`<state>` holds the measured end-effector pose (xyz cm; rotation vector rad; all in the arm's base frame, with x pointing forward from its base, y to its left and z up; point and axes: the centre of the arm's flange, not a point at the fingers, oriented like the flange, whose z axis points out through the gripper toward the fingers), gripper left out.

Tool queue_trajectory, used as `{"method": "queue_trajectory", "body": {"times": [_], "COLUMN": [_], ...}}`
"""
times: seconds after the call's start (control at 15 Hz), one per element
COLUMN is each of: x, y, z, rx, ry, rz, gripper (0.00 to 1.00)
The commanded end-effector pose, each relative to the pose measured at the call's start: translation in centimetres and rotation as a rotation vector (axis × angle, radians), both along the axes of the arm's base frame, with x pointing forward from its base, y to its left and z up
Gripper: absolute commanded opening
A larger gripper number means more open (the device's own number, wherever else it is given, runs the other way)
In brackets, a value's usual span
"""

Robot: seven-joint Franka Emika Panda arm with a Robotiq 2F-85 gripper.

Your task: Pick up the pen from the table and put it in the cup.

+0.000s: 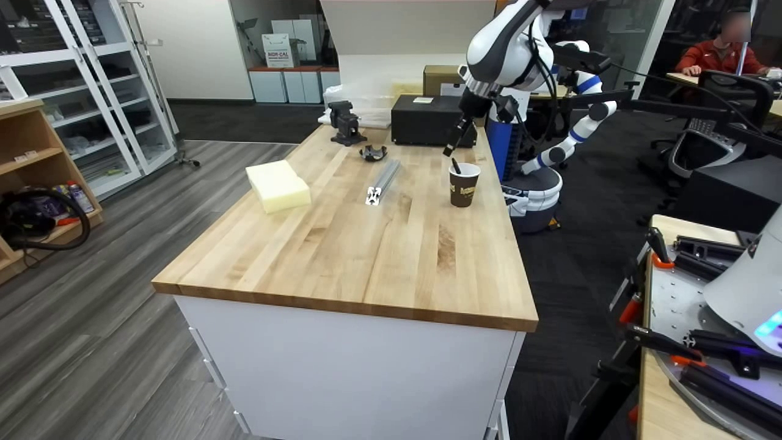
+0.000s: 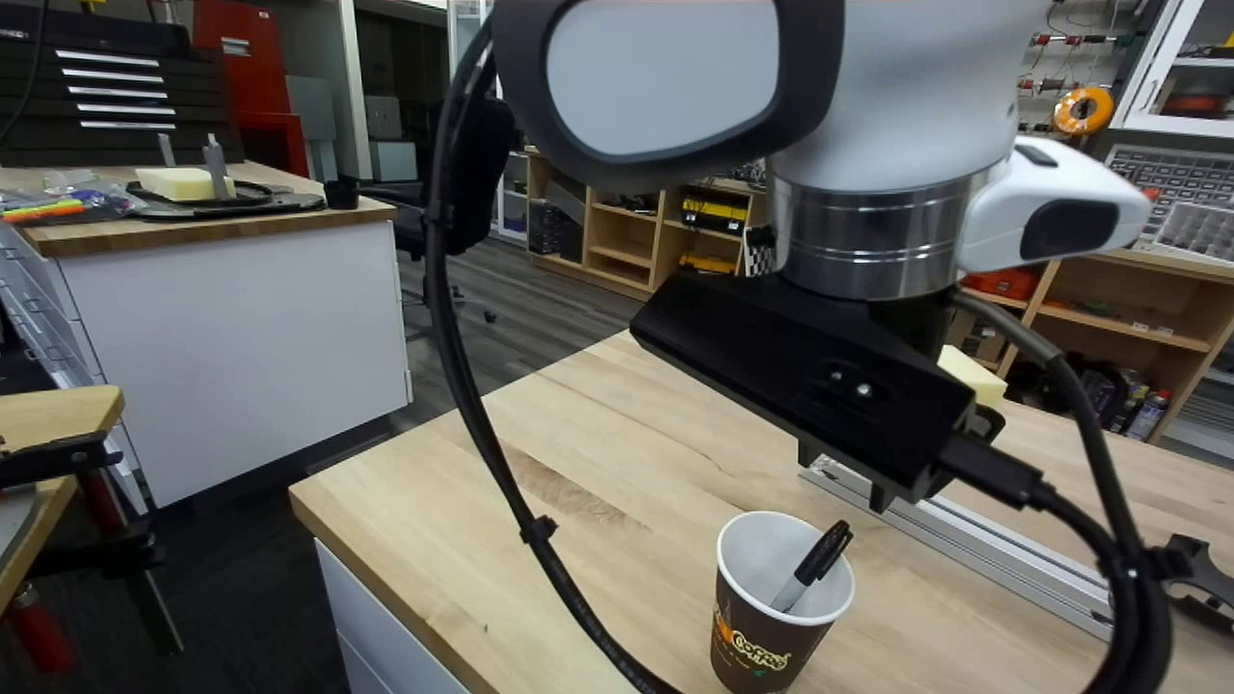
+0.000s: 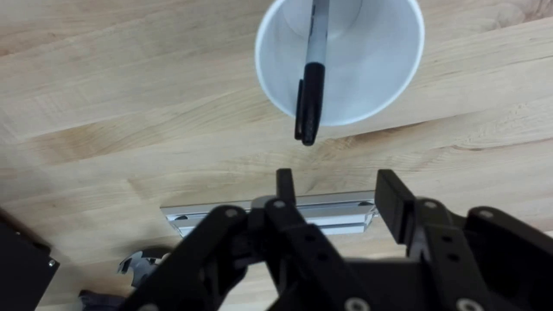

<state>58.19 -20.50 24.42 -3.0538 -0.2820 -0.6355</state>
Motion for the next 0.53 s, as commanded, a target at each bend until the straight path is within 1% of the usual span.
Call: {"method": "queue_trajectory", "body": {"times": [0.0,0.13,0.2,0.27,0.33,0.4,0.47], "x": [-2.6,-3.1,-3.4,-0.9,-1.0,-1.0,-1.0], "y": [1.3,2.2,2.6,1.9,2.1,2.1,2.1], "z": [3.0,4.3,4.9,2.6,3.0,3.0,2.8], "rx": [0.034,0.048,0.050,0.028,0.027,0.027,0.028], "ry": [-0.025,-0.016,-0.016,-0.023,-0.027,-0.026,-0.024], "rz": [-0.008,-0.003,0.001,-0.008,-0.006,-0.005,-0.005], "gripper": [0.83,0.96,0.99,1.00,0.90,0.97,1.00]}}
